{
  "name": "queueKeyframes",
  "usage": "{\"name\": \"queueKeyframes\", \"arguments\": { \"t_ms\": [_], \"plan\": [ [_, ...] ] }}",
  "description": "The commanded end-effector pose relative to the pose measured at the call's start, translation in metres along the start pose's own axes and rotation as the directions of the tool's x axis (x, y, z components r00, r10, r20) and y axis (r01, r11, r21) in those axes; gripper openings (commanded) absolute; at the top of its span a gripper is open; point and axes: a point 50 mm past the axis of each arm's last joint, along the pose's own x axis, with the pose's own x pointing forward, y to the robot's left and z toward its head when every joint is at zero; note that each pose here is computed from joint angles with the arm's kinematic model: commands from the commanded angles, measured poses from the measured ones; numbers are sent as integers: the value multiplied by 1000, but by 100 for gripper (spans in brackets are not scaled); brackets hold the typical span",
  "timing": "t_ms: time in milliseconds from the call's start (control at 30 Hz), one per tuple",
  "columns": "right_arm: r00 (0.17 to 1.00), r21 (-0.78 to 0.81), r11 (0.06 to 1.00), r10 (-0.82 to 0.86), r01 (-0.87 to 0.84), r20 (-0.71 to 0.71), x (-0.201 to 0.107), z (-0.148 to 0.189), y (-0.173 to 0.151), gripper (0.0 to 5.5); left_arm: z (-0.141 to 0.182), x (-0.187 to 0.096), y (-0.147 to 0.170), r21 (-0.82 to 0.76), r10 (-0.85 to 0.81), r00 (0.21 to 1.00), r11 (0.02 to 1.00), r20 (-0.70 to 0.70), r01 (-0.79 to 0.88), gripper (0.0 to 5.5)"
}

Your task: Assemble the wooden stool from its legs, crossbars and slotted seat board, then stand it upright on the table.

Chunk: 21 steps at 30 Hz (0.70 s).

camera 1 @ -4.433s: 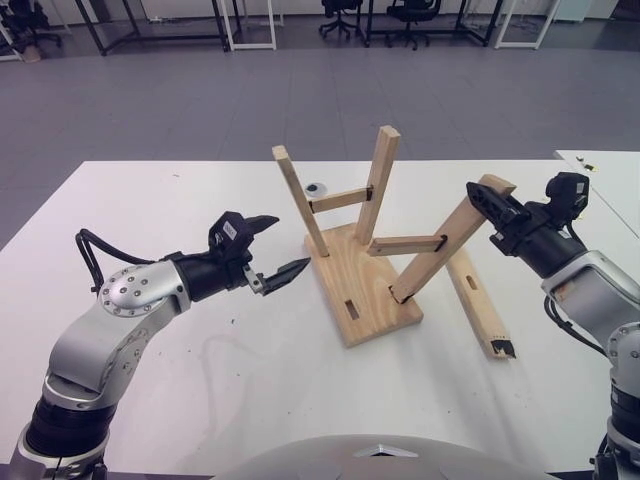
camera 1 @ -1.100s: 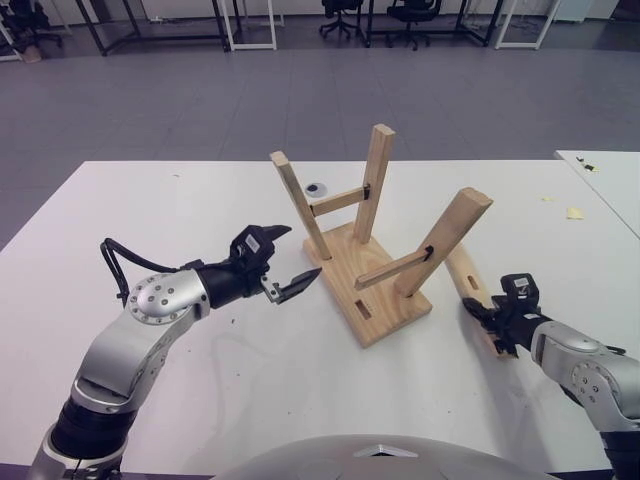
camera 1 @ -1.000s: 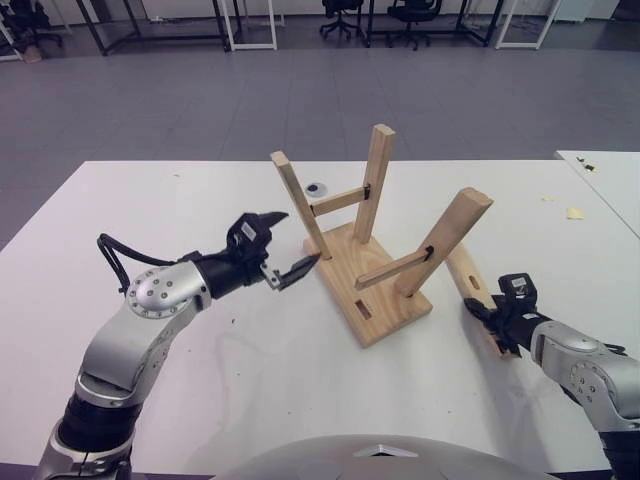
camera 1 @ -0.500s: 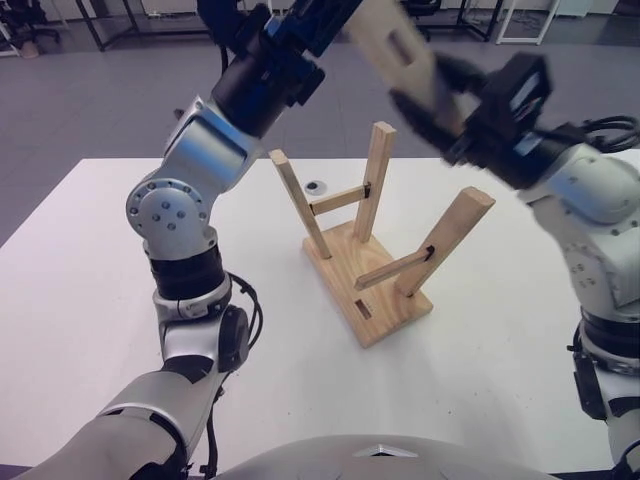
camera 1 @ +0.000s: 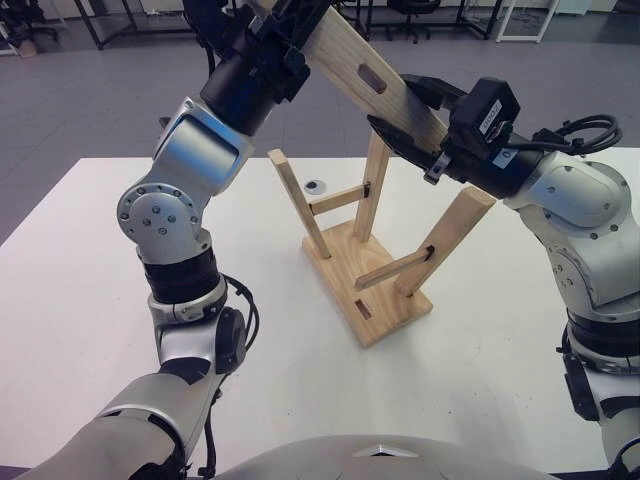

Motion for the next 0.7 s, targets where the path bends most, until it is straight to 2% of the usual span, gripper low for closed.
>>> {"name": "queueKeyframes", "arguments": {
  "t_ms": [33,133,300,333,467,533,633,700],
  "plan": [
    [1000,-3,1000,-26,26,2,0,2,-6,207,2,-3,-1,3,5,1000,1000,5,-5,160],
    [999,-11,999,-32,32,-4,0,0,-7,207,2,-3,-1,2,5,1000,1000,7,-5,105],
    [1000,-28,999,-16,16,-23,1,-3,-5,207,2,-3,-3,4,-9,1000,1000,10,9,102],
    [1000,-28,1000,-13,12,-26,1,-4,-5,245,2,-3,-3,9,-11,1000,1000,13,11,102],
    [998,-64,998,-7,3,-65,-1,-8,-6,313,9,-4,1,47,12,999,999,41,-14,102],
    [996,-92,996,-30,22,-86,-3,-10,-11,351,23,-6,3,103,18,997,994,73,-26,102],
    [970,-147,983,-135,107,-201,-23,-26,-33,401,53,-13,6,199,32,989,978,142,-60,102],
    [931,-173,970,-216,170,-293,-40,-42,-50,408,65,-20,7,239,44,985,967,169,-85,102]
  ]
}}
